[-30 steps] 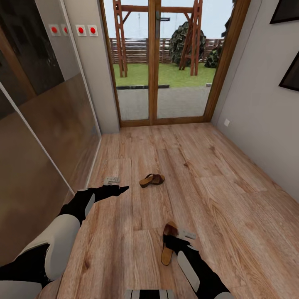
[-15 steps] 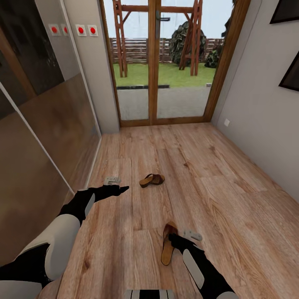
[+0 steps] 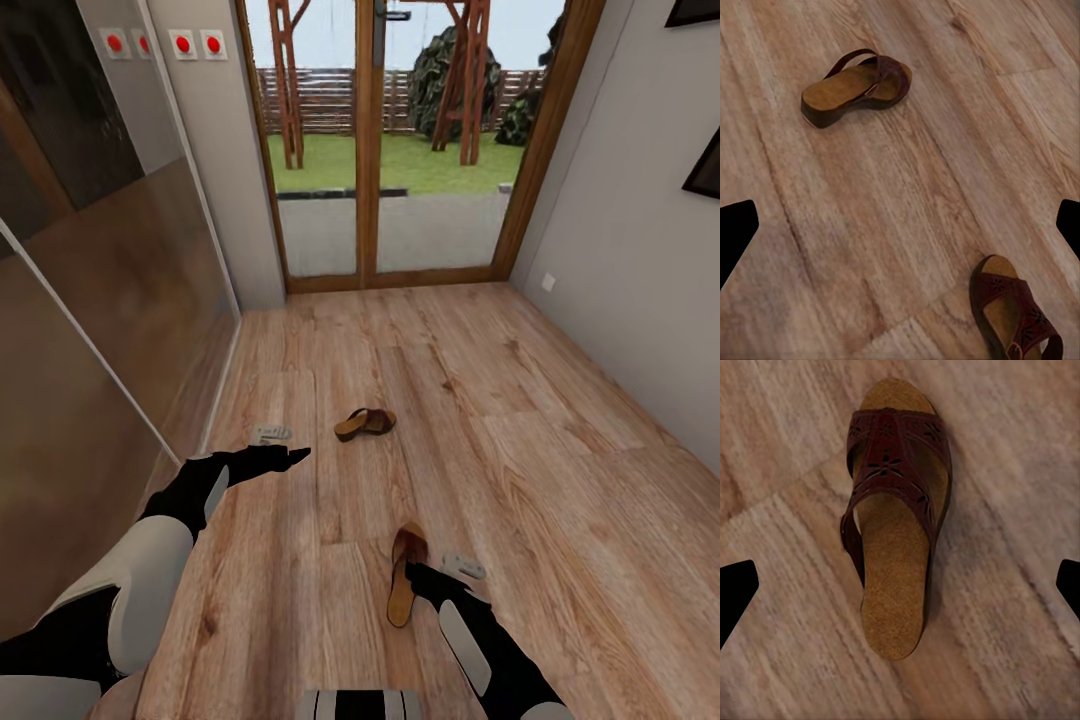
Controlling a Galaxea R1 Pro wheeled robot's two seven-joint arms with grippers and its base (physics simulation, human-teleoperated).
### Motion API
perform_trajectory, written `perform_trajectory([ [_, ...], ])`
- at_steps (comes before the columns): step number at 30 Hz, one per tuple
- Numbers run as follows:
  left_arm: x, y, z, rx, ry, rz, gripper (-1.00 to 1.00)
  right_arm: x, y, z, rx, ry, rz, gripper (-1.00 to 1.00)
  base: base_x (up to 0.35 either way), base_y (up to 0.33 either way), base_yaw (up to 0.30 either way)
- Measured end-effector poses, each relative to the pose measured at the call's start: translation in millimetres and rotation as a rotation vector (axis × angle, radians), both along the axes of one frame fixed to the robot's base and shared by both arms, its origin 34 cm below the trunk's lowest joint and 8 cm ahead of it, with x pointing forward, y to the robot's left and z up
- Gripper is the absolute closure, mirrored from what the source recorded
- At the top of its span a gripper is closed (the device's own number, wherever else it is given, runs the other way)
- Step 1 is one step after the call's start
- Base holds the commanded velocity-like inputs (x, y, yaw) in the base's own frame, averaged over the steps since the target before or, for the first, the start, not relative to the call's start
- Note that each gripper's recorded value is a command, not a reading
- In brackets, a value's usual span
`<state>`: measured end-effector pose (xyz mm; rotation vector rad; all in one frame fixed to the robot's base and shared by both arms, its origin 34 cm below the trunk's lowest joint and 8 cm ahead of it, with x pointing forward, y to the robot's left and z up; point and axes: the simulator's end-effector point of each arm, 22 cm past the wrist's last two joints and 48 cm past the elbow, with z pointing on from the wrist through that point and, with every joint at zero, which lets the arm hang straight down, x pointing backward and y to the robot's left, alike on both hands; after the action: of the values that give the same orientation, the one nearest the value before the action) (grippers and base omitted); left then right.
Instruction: Pick up the two gym shoes and the two sandals from the corridor floor and place them onto the hallstand (shoe rack) in the corridor, making sure they are on the rack and not on the floor. Arrange them so the two gym shoes are next to each other and the two sandals are next to each other.
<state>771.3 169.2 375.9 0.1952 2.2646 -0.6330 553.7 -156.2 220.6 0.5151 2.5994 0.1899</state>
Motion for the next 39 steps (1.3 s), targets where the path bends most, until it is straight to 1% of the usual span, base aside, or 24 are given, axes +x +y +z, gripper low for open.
perform_trajectory([
  [5,0,0,-1,0.0,0.002,0.0,-1.0,0,0,-1,0.001,0.002,-0.001,-1.0,0.0,0.0,-0.001],
  [12,-5,0,-23,0.0,0.033,0.0,-1.0,-10,0,-16,0.001,0.033,-0.002,-1.0,0.0,0.0,0.036],
  [23,-15,0,-63,0.0,0.09,-0.001,-1.0,-27,-1,-42,0.002,0.088,-0.005,-1.0,0.0,0.0,0.121],
  [32,-16,-1,-68,-0.002,0.096,-0.001,-1.0,-28,0,-45,0.004,0.094,-0.006,-1.0,0.0,0.0,0.088],
  [38,-16,-2,-68,-0.002,0.097,-0.002,-1.0,-28,6,-44,0.011,0.092,-0.005,-1.0,0.0,0.0,0.01],
  [39,-16,-2,-68,-0.003,0.097,-0.002,-1.0,-28,10,-43,0.017,0.092,-0.004,-1.0,0.0,0.0,0.003],
])
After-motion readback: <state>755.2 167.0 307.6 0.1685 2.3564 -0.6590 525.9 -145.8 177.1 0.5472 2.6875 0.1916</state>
